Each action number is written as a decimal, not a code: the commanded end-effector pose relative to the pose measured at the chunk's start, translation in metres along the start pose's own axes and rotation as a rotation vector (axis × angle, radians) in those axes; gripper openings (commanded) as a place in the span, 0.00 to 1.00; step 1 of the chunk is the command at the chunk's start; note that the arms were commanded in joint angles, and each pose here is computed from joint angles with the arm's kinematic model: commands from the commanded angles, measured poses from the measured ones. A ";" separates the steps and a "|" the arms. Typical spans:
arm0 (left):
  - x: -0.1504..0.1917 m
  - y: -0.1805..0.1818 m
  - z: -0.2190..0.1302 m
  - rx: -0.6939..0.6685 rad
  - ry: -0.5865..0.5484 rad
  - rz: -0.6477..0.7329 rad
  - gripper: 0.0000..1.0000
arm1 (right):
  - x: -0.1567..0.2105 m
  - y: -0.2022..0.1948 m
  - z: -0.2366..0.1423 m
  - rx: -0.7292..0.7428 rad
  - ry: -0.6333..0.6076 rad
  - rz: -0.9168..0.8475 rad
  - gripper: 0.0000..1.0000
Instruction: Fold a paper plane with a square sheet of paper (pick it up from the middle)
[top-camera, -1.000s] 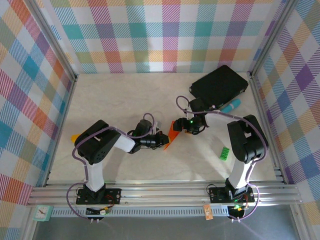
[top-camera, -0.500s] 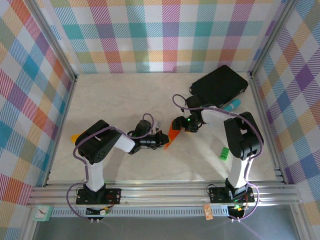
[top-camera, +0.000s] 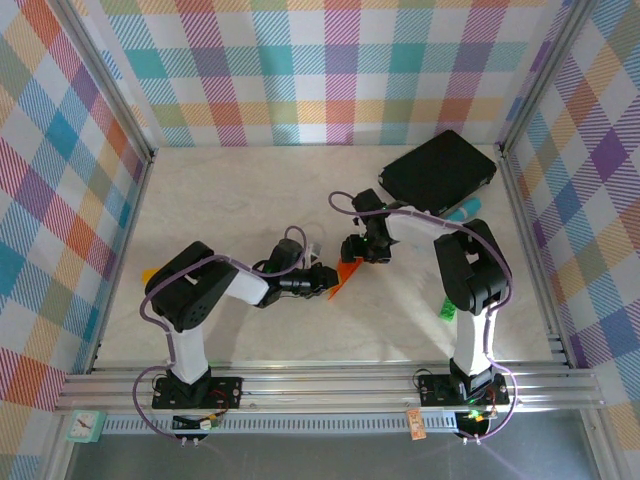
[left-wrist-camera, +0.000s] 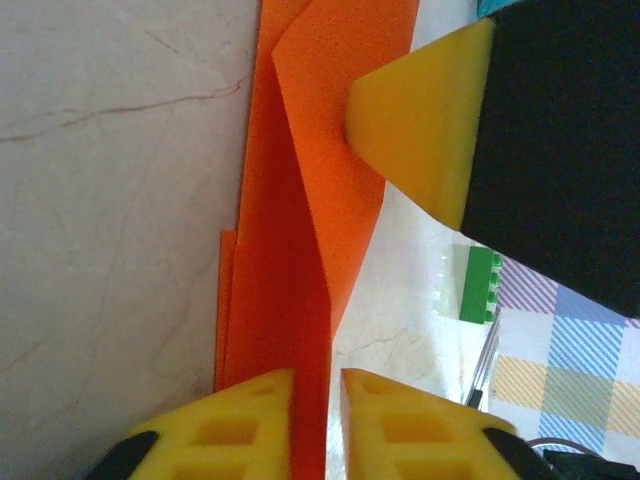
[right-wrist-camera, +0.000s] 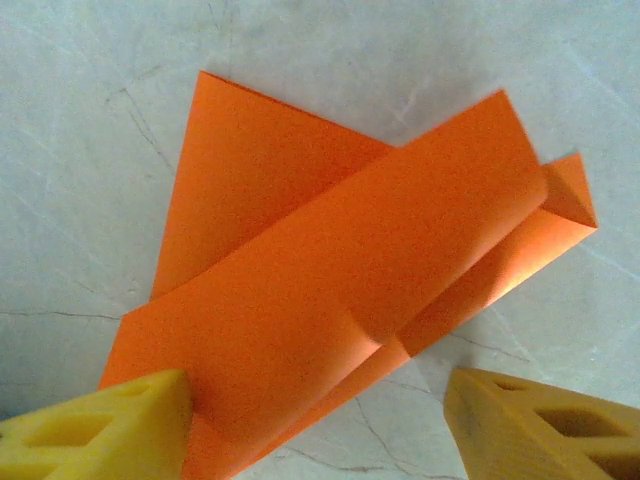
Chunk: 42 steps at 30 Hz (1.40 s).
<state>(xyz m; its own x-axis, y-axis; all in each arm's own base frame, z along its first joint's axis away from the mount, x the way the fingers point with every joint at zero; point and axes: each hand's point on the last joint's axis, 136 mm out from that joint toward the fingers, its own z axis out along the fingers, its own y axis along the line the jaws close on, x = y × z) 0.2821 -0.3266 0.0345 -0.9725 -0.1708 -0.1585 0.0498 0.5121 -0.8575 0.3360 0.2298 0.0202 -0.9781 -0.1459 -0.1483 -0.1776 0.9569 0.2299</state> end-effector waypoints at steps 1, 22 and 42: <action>0.002 0.013 -0.010 -0.087 -0.003 -0.007 0.23 | 0.028 -0.022 0.046 0.074 0.112 0.021 0.70; 0.021 0.026 -0.015 -0.216 0.067 0.022 0.23 | 0.031 -0.022 0.052 0.073 0.134 0.042 0.70; 0.027 0.040 -0.008 -0.291 0.102 0.014 0.19 | 0.018 -0.001 0.010 -0.024 0.041 0.052 0.70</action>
<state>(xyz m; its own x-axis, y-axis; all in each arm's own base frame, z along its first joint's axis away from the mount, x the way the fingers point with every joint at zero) 0.2694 -0.3099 0.0252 -0.9817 -0.1121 -0.1542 0.0388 0.6743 -0.7374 0.3356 0.2307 0.0238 -0.9807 -0.1193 -0.1550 -0.1551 0.9571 0.2448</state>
